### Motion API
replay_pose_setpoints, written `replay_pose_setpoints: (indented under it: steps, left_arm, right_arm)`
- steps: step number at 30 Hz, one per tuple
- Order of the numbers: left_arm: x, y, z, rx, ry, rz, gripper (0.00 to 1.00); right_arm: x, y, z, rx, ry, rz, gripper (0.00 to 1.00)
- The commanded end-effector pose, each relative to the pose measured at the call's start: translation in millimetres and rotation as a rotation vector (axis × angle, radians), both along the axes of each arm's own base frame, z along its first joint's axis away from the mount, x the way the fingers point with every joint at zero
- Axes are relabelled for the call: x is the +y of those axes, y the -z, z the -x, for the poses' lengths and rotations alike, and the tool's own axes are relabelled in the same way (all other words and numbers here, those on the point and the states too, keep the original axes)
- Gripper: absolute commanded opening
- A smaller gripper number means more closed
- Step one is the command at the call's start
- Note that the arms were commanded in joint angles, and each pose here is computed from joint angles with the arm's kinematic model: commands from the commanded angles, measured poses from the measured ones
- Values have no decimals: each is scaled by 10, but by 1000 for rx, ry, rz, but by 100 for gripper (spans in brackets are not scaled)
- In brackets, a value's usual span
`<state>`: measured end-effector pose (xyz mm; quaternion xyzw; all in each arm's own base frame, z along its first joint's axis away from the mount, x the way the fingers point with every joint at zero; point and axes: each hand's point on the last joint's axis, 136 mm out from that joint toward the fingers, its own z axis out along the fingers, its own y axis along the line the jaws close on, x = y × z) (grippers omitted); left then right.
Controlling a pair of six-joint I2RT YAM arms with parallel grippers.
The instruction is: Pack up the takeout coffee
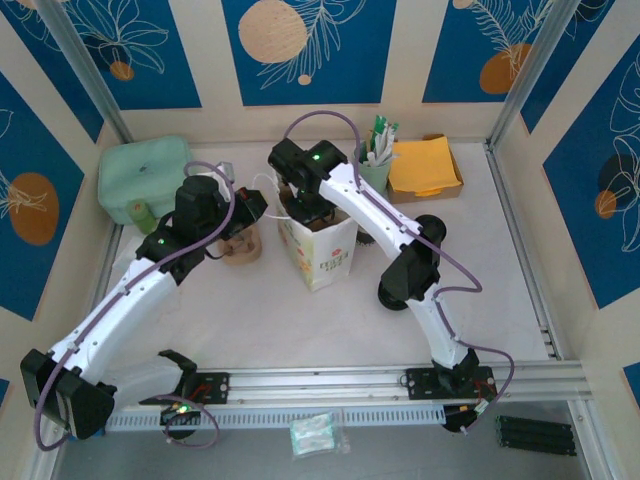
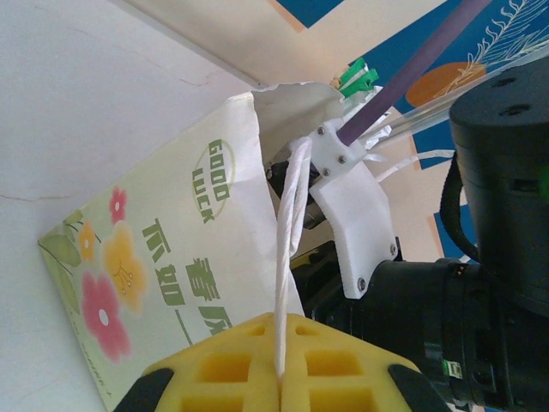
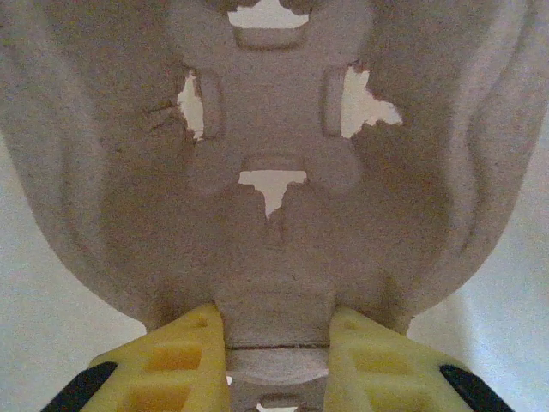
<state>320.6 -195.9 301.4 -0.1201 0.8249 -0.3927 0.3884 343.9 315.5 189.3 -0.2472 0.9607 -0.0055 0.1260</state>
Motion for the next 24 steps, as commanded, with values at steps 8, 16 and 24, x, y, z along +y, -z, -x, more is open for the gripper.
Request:
replay_pose_setpoints:
  steps: [8, 16, 24]
  left_arm:
    - [28, -58, 46, -20, -3, 28, 6]
    - [28, -51, 54, -19, -2, 29, 7]
    - [34, -48, 58, -19, -4, 30, 7]
  right_arm:
    - [10, -401, 96, -83, 6, -45, 25]
    - [23, -466, 114, -141, -20, -5, 25]
    - [40, -349, 141, -115, -24, 12, 24]
